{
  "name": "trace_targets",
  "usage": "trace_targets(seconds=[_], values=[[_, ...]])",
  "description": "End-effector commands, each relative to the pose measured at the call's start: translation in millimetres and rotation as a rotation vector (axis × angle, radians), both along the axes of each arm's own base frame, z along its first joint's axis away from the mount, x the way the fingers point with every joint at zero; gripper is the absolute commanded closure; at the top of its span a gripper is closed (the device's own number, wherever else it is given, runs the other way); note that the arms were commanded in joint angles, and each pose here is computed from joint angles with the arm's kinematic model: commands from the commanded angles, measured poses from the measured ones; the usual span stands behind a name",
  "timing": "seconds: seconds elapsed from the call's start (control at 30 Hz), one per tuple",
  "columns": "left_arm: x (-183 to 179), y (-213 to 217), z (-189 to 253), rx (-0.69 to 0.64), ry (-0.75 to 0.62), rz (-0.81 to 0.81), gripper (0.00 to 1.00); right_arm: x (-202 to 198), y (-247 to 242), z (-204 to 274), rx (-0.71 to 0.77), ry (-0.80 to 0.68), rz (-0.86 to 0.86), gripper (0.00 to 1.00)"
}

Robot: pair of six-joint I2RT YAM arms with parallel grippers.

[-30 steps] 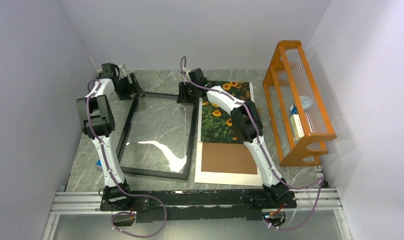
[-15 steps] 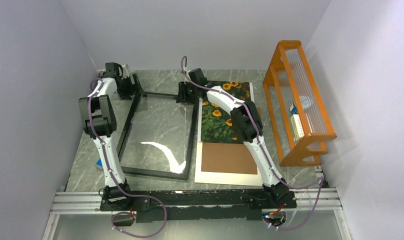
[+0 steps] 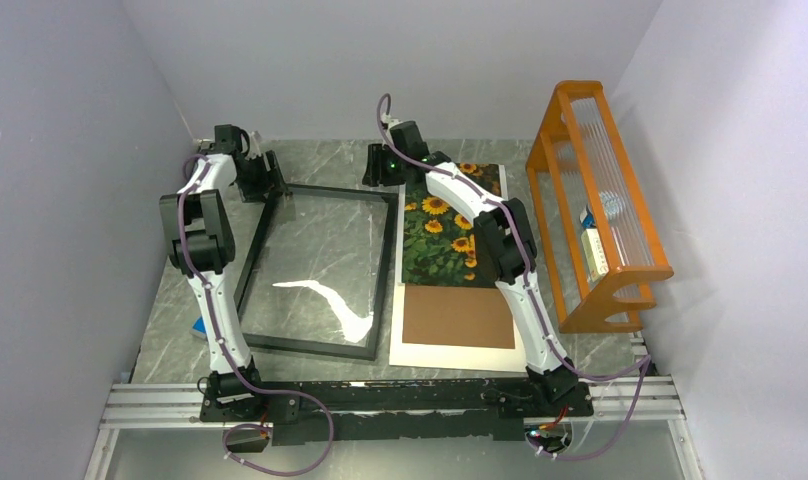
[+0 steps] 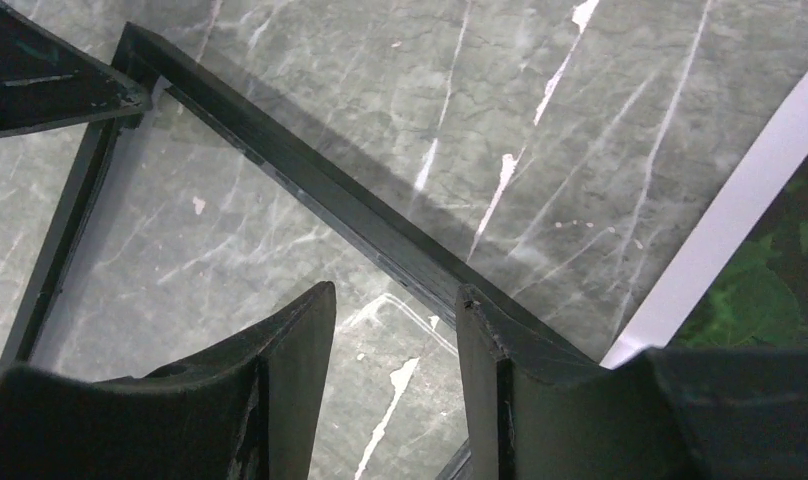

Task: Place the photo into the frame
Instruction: Adjust the photo frame item on the photo frame.

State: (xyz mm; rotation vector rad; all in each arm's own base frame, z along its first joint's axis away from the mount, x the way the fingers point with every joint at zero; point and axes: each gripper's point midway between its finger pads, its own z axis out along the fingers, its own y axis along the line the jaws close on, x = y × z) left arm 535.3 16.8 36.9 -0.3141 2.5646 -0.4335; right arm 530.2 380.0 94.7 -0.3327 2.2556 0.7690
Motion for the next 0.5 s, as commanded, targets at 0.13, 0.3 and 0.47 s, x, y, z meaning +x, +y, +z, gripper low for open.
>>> trace_targets(seconds=[0.13, 0.3, 0.47], values=[[-31, 9, -39, 0.131, 0.167, 0.049, 0.28, 6, -11, 32, -0.003, -0.077, -0.046, 0.49], [-41, 16, -51, 0.201, 0.212, 0.057, 0.3, 5, -11, 28, -0.011, -0.074, -0.041, 0.48], [-39, 13, -44, 0.189, 0.195, 0.047, 0.3, 2, -7, 27, -0.003, -0.067, -0.011, 0.48]])
